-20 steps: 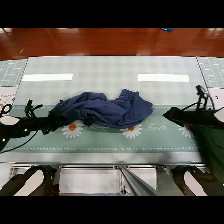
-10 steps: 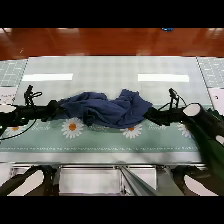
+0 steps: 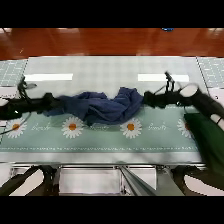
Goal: Fold the shirts.
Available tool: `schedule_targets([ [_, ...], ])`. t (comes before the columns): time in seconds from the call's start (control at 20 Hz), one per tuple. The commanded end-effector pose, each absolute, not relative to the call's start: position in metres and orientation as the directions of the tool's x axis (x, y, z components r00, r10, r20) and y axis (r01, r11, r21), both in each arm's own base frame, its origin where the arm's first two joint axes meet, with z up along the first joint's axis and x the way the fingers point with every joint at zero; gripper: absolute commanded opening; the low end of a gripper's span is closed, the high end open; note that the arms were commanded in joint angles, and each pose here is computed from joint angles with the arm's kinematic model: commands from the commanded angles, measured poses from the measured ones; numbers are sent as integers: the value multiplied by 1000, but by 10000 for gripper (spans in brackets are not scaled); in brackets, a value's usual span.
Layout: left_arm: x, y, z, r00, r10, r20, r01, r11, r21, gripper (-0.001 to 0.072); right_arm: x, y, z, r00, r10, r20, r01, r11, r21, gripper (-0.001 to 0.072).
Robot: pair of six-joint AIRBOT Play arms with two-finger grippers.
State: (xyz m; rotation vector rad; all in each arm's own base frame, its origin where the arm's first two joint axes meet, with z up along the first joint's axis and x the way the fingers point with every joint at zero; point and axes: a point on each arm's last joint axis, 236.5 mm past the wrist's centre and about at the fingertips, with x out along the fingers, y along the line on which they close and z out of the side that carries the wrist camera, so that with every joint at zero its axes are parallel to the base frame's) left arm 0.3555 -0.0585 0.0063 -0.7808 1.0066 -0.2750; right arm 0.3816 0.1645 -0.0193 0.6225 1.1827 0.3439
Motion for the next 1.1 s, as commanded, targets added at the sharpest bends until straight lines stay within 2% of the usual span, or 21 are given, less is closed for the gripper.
schedule_targets([
  [0.0,385,-51,120,683,-551,-480,39,684,-729,17,420,146,93,498,523,-691,-125,833,540,23],
  [0.1,389,-45,216,788,-520,-331,183,710,-680,17,432,123,201,671,462,-580,-214,869,445,22],
  [0.2,373,-45,307,854,-482,-196,302,765,-569,17,414,107,301,791,417,-449,-281,898,338,22],
  [0.3,341,-53,385,885,-460,-68,387,810,-441,17,371,95,384,868,377,-325,-316,922,225,22],
  [0.45,278,-74,474,893,-440,101,450,857,-252,17,298,82,448,923,332,-193,-313,942,123,23],
  [0.55,238,-86,508,889,-421,177,447,882,-150,17,253,67,458,945,278,-173,-265,959,95,23],
  [0.65,204,-92,521,906,-367,210,389,919,-71,17,216,56,448,948,236,-215,-223,971,86,23],
  [0.8,183,-87,500,950,-285,130,289,957,-10,17,180,47,406,919,207,-335,-179,978,111,23],
  [0.95,196,-80,460,958,-286,5,286,955,-73,17,175,58,332,840,249,-482,-168,964,204,23],
  [1.05,224,-76,411,937,-326,-125,303,937,-172,17,186,71,266,748,299,-593,-159,947,278,23],
])
